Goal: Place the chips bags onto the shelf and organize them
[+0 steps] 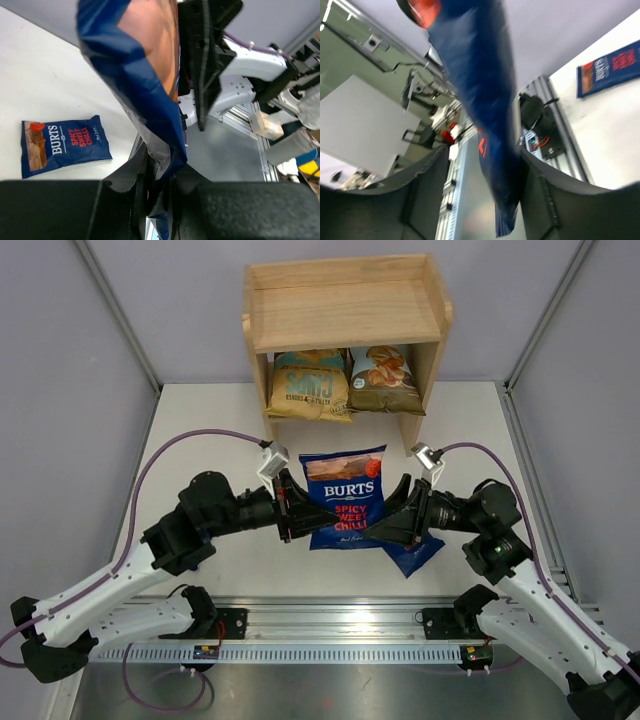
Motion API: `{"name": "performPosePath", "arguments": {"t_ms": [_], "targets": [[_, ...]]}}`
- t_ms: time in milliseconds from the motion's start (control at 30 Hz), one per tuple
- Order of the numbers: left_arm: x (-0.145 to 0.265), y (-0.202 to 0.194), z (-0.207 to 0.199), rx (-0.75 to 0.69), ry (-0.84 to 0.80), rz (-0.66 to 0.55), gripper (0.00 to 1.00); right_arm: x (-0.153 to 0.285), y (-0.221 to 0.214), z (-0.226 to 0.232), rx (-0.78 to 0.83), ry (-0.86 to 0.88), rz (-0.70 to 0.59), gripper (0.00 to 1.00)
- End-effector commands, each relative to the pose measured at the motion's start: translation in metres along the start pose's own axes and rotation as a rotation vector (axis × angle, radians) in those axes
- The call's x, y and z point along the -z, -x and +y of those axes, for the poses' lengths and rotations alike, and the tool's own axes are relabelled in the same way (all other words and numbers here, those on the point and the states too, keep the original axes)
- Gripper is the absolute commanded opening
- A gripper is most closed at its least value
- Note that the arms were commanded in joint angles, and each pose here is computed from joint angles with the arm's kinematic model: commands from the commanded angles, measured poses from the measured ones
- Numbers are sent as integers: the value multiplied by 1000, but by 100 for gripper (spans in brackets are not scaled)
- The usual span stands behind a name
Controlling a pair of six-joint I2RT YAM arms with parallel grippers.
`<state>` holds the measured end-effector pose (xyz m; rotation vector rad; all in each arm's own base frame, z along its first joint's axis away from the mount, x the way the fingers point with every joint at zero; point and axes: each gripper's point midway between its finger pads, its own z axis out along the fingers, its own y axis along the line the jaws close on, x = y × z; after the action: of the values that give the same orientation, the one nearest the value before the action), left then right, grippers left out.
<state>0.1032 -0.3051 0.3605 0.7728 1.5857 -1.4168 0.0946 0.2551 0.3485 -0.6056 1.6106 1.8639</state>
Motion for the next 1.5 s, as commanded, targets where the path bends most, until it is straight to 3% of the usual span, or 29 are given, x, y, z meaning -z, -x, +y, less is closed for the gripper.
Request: {"name": "performPosePath", "arguments": {"t_ms": [0, 67, 233, 400, 633, 767, 900, 1300, 1433, 1467], "targets": [[12, 40, -4, 33, 59, -169, 17, 3, 22, 8, 91, -52, -121, 64], [16, 49, 3, 71, 109, -227, 16, 8, 28, 10, 113, -69, -183, 72], [25, 68, -3, 169, 71, -377, 14, 12, 34, 2, 35, -44, -303, 80], [25, 86, -7, 275, -20, -540, 10, 7, 44, -1, -51, 53, -378, 79], [22, 86, 27, 395, 41, -686, 9, 5, 63, 6, -20, 88, -475, 76], [16, 80, 34, 432, 43, -694, 9, 6, 75, -5, -47, 28, -534, 67], [6, 77, 34, 455, 26, -676, 7, 3, 79, -27, -101, -72, -545, 64], [-19, 54, 54, 516, 107, -577, 7, -4, 79, -32, -138, -73, -536, 53], [-30, 49, 54, 516, 107, -524, 8, -10, 78, -41, -161, -83, -520, 46], [-30, 46, 57, 521, 116, -518, 8, -10, 77, -43, -159, -87, -518, 38]]}}
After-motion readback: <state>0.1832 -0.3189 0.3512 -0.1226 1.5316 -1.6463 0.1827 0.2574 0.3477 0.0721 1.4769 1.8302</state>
